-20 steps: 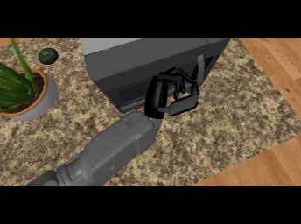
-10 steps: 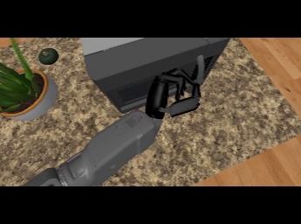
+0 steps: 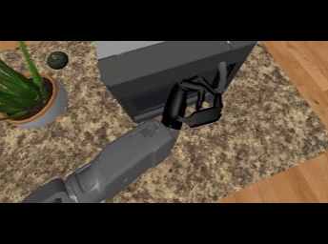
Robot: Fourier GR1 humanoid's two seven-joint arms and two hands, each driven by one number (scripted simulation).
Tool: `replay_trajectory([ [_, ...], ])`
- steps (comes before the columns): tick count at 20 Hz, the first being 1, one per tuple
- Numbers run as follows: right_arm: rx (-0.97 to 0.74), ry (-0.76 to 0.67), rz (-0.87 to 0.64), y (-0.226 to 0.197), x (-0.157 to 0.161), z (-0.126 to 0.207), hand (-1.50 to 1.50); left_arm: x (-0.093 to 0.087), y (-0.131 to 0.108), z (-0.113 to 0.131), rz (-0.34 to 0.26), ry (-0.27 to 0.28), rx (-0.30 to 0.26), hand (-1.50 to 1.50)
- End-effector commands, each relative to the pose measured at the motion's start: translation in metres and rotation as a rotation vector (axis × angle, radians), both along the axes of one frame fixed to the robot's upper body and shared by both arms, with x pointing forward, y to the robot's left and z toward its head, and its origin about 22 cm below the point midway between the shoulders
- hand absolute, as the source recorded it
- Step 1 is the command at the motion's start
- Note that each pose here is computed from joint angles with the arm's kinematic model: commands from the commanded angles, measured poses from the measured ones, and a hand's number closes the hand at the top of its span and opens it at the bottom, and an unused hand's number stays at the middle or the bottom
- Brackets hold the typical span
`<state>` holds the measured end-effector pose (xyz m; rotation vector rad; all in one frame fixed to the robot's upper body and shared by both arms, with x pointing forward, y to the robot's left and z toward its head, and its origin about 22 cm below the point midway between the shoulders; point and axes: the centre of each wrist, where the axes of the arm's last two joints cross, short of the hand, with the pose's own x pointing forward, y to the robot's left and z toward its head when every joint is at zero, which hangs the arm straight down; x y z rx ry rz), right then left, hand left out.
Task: Pick up the milk, place it into the microwave and close the microwave
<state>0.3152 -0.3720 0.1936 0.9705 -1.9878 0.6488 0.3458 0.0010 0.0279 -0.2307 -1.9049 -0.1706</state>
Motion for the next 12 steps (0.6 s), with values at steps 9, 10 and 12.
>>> replay_trajectory([
  [9,-0.006,0.009,-0.028,-0.015,-0.011,0.008,-1.50,0.011,0.034,-0.035,0.217,0.190,0.038,-1.50],
  [10,-0.014,0.015,-0.027,-0.016,-0.014,0.006,-1.50,0.010,0.035,-0.037,0.214,0.206,0.017,-1.50],
  [12,-0.016,0.026,-0.023,-0.018,-0.017,0.004,-1.50,0.011,0.033,-0.035,0.220,0.200,0.027,-1.50],
])
